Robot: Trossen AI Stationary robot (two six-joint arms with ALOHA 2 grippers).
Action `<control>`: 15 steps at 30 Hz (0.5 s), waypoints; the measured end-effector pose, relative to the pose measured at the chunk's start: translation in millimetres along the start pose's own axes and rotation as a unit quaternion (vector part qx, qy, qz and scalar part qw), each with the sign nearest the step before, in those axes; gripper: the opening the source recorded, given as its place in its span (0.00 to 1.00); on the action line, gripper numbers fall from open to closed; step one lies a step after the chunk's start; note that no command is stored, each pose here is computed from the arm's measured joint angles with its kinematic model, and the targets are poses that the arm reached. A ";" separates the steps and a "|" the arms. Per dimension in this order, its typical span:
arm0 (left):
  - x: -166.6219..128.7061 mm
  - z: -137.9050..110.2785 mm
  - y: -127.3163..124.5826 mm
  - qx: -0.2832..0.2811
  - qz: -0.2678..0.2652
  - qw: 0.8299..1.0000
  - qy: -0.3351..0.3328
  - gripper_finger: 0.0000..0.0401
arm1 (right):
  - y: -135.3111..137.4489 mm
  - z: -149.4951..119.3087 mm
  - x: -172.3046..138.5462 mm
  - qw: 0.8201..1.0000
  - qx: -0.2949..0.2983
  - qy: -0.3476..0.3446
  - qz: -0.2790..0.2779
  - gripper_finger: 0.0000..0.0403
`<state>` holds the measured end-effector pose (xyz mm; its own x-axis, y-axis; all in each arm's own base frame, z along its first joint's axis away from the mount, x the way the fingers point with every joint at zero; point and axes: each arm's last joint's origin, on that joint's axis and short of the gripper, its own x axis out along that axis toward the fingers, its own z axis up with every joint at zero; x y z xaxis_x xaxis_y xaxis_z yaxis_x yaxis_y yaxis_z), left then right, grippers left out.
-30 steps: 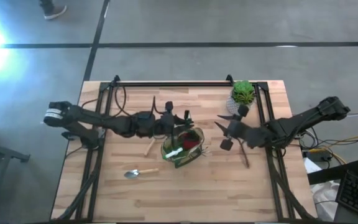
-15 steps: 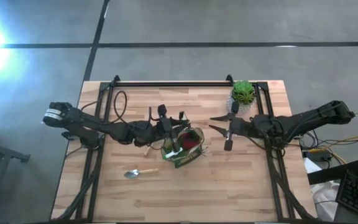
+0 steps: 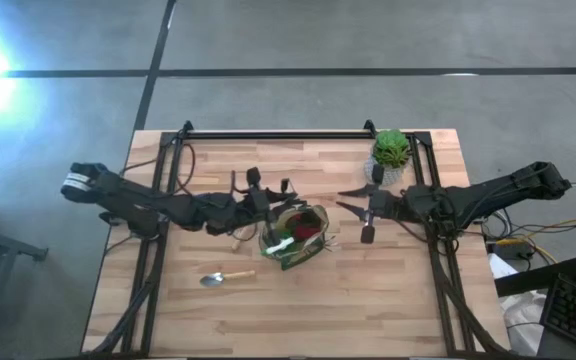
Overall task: Pick & Place Garden tools in Gardening bag
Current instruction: Put the green shears into the green gardening bag
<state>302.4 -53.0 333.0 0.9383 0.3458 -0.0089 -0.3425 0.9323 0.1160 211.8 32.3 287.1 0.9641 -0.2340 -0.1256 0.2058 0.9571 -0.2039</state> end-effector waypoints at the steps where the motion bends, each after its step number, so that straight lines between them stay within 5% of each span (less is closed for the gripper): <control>1: -5.3 2.7 -0.4 -0.002 -0.006 1.000 -0.001 0.09 | 0.2 -1.3 0.0 1.000 0.002 0.006 0.001 0.23; 15: -87.5 -20.5 8.5 -0.103 -0.037 0.993 -0.054 0.09 | 0.8 -6.9 -0.2 0.999 0.013 0.033 0.003 0.23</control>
<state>216.4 -73.2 314.4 0.9571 0.2730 0.0970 -0.2651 0.9603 -0.0863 210.6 31.9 280.3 0.9524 -0.2382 -0.1905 0.2050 0.9624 -0.1784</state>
